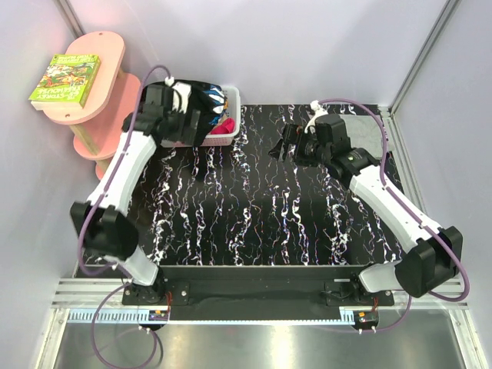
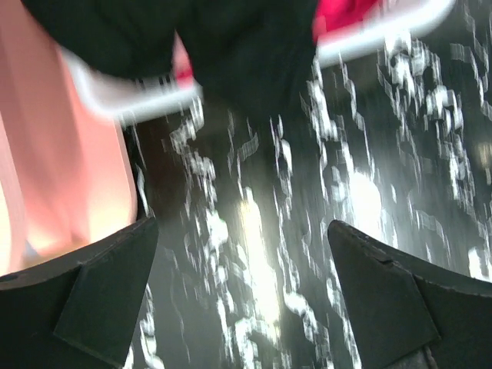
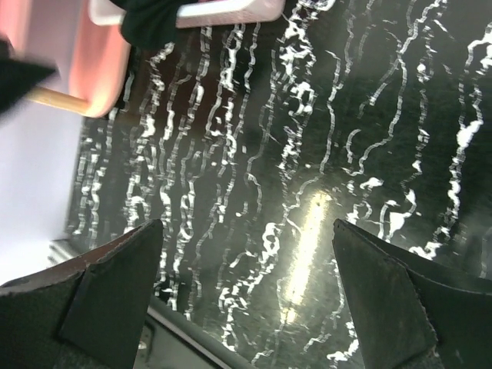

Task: Fold and stack the t-shirts
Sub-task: Grab crumpled tshirt from bin with the left arm

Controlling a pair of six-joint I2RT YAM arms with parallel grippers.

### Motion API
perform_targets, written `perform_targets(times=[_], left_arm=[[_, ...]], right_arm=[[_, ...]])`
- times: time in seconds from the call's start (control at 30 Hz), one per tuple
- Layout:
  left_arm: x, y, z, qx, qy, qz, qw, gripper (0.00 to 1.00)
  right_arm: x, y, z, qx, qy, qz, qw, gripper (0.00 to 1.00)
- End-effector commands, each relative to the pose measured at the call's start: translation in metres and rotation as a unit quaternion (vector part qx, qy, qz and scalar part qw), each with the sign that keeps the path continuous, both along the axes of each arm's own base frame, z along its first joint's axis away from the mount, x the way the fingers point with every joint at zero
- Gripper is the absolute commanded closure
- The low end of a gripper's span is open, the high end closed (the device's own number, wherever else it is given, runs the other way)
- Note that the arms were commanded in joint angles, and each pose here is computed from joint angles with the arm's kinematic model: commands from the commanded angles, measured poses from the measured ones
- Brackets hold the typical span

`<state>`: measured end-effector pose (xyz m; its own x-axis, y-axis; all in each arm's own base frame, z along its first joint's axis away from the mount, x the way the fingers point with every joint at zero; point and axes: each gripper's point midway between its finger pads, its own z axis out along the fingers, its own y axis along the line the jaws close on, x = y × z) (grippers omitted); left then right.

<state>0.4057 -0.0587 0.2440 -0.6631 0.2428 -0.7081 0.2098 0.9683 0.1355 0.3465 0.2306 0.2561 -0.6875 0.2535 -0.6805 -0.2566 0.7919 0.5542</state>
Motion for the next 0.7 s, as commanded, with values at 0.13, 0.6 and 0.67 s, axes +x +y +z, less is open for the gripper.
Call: perform_targets(times=[0.13,0.6,0.67], left_arm=[[0.109,0.0,0.04,0.03,-0.096,0.049,0.994,0.01],[0.157,-0.028,-0.07,0.029,-0.004,0.004,1.0,0.01],[0.154,-0.032,-0.083,0.031,0.01,-0.003,0.999,0.01]], right_arm=[[-0.004,-0.012,0.01,-0.053,-0.039,-0.018,0.998,0.0],[-0.012,-0.016,0.001,-0.074,-0.034,-0.01,0.997,0.0],[-0.012,-0.016,0.0,-0.074,-0.032,-0.009,0.997,0.01]])
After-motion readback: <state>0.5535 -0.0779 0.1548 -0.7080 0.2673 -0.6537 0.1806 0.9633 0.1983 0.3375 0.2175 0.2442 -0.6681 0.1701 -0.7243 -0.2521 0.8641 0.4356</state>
